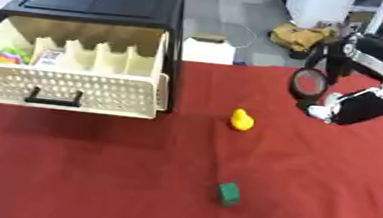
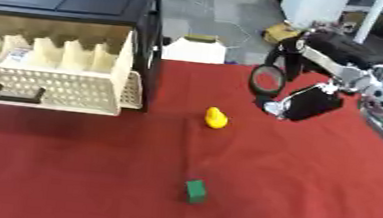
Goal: Pick up objects from table and place into drawer.
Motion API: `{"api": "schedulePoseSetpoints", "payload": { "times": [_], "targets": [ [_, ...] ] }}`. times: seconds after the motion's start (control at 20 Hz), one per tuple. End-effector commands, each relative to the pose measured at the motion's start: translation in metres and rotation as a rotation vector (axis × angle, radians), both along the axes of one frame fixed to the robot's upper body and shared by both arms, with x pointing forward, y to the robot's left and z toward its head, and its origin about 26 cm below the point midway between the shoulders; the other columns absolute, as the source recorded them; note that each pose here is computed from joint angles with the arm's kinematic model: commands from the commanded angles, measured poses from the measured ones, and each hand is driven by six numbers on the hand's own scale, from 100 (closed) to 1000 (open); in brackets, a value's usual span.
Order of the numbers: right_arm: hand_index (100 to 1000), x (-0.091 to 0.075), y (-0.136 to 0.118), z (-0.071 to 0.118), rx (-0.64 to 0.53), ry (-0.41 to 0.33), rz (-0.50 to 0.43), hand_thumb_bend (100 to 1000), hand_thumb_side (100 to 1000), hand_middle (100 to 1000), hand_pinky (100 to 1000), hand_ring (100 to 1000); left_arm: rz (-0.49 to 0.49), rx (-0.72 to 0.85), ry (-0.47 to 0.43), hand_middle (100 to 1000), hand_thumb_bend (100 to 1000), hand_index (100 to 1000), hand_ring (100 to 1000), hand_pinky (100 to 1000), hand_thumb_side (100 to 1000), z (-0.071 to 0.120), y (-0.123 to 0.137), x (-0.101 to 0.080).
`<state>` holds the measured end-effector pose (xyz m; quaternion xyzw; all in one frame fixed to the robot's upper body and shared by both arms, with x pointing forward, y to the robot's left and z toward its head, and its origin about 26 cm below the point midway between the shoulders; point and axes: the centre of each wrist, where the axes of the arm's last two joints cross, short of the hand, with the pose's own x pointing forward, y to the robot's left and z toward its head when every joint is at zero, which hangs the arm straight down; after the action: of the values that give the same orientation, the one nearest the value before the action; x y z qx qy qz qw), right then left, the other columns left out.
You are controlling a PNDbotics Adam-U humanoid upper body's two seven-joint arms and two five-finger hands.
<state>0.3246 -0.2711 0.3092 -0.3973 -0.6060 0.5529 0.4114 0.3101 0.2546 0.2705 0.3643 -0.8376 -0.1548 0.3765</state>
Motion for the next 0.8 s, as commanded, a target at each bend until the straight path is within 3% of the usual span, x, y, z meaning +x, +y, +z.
{"api": "schedulePoseSetpoints", "payload": {
  "times": [0.05,0.8],
  "targets": [
    [612,0.003,0.002,0.013,0.005,-0.023,0.002,346,310,407,623,588,0.000,0.022,-0.031,100,303,695,100,100,1000,0.010,0.001,-0.003],
    [609,0.028,0.027,0.035,0.028,-0.057,0.051,339,319,401,624,586,-0.011,0.023,-0.031,100,309,693,100,100,1000,0.011,0.000,-0.003]
  ]
}}
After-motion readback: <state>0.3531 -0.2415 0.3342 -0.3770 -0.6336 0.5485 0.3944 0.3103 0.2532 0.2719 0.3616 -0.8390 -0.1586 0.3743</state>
